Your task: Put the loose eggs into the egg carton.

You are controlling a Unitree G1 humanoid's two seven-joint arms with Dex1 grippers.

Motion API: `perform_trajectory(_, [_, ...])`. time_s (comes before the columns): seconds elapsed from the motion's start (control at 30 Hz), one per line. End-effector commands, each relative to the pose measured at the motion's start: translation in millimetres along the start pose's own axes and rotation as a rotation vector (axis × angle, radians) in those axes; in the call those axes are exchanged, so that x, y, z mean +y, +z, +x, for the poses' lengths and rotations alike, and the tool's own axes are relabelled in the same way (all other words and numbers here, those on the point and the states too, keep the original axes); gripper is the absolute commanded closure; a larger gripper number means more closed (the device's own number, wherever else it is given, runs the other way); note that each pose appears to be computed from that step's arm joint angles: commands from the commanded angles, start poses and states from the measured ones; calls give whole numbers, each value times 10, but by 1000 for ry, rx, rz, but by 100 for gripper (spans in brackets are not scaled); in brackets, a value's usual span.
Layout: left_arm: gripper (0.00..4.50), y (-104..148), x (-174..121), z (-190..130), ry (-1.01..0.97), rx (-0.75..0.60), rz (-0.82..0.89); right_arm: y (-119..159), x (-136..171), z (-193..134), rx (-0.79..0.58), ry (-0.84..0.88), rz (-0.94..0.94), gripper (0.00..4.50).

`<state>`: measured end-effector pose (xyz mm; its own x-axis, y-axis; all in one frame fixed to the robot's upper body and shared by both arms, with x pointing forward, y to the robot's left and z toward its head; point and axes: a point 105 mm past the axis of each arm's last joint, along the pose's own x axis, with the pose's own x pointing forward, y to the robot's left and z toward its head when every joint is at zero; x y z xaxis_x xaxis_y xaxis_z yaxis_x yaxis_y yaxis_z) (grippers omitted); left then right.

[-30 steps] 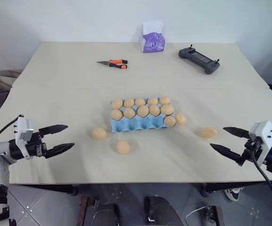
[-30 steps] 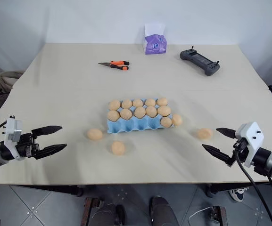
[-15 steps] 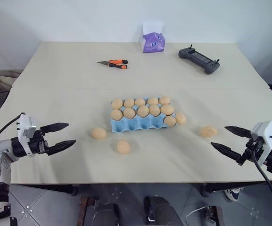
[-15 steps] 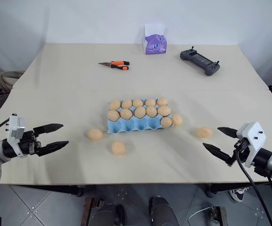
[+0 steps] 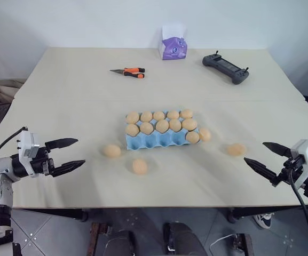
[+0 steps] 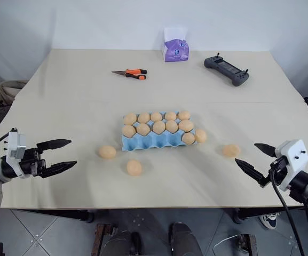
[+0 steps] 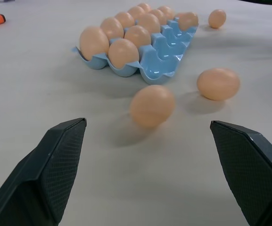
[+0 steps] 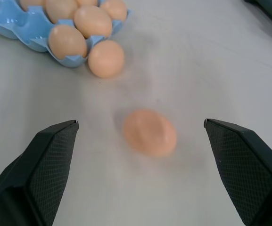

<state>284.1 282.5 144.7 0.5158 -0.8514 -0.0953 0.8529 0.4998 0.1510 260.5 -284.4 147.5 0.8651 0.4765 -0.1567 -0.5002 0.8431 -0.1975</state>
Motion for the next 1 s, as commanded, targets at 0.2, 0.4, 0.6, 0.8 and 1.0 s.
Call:
perform_trajectory(0.2, [0, 160, -21, -7, -45, -111, 76, 86, -141, 250, -73, -79, -20, 3])
perform_trajectory(0.4, [0, 269, -111, 140, -111, -186, 107, 6, -147, 509, -55, -99, 18, 3])
perform_trajectory(0.6, [0, 376, -161, 205, -144, -228, 144, -206, -124, 640, 20, -115, 46, 3])
perform_trajectory(0.8, [0, 335, -187, 226, -164, -212, 143, -327, -100, 689, 53, -122, 57, 3])
perform_trajectory(1.0, [0, 199, -161, 235, -139, -193, 117, -391, -115, 752, 64, -146, 60, 3])
